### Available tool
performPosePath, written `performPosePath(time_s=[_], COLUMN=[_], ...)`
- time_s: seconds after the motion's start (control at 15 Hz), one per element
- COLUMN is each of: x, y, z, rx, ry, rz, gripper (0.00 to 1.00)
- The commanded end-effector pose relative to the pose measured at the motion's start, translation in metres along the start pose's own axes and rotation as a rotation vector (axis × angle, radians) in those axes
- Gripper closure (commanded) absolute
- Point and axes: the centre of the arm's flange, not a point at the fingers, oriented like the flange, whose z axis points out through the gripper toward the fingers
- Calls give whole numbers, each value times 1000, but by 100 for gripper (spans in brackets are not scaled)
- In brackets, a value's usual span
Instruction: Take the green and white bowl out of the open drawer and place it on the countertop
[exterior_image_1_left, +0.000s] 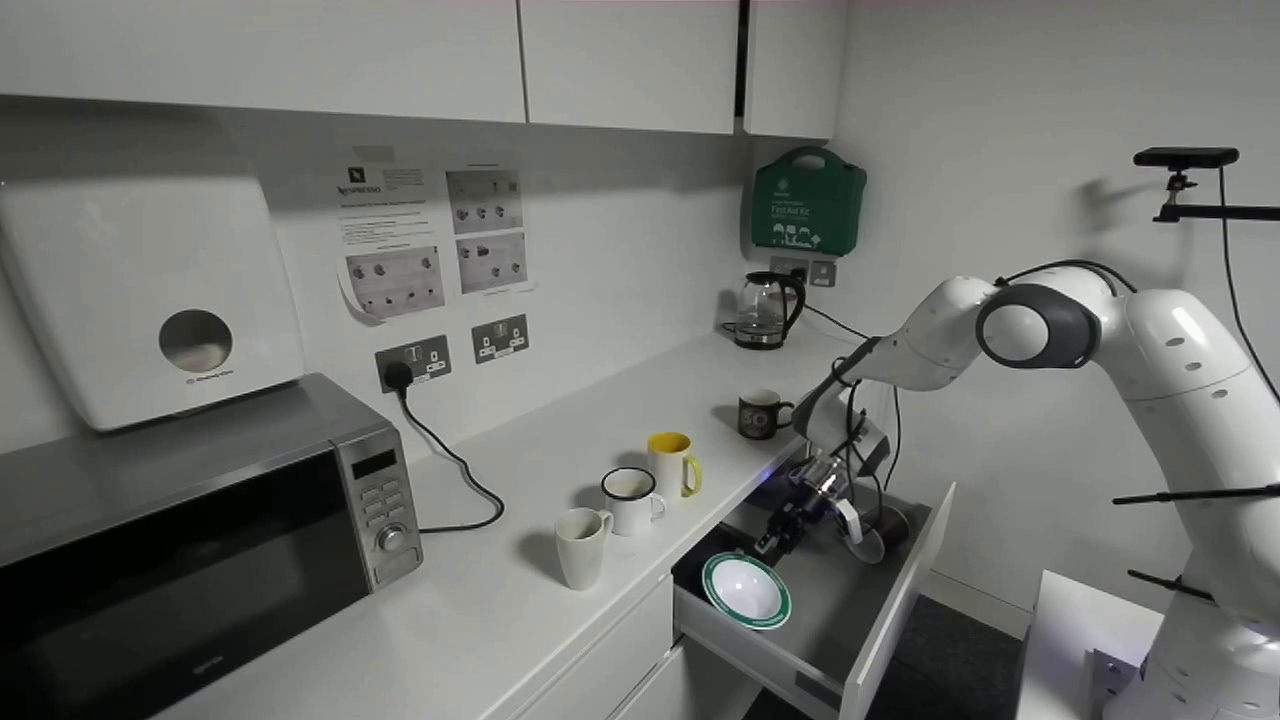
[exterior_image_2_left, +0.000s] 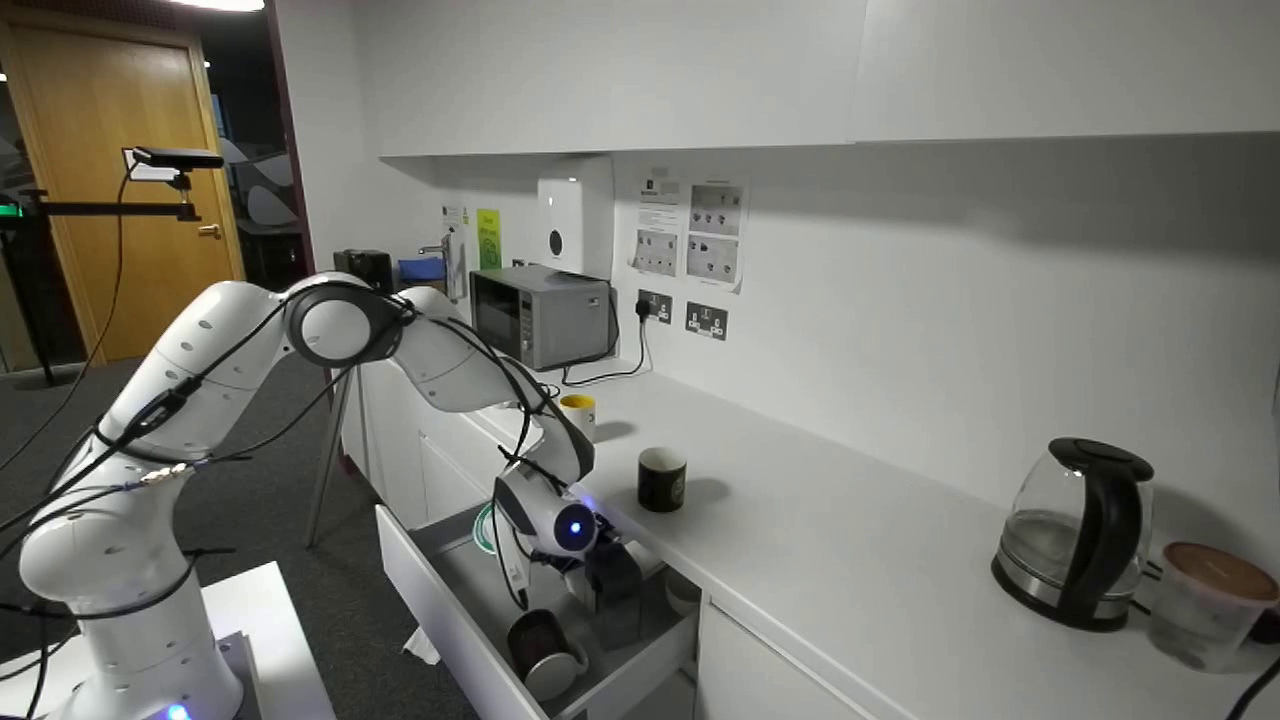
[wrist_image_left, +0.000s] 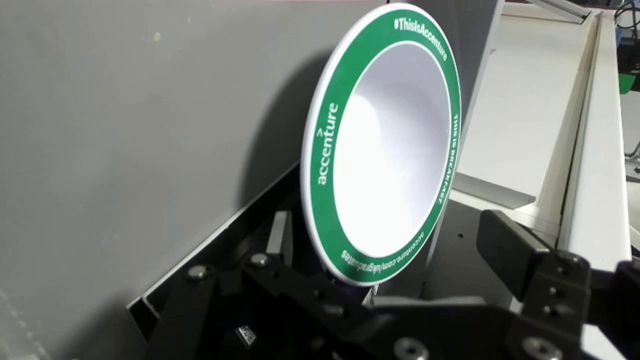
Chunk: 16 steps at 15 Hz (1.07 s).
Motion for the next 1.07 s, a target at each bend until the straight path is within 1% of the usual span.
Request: performPosePath(time_s=[0.0, 0.53, 1.0], x=[4, 4, 3], y=[-4, -8, -11], z=[6, 11, 11], rx=[-2, 9, 51], ry=[8, -9, -41], rz=[-22, -33, -48], gripper=[0, 0, 0])
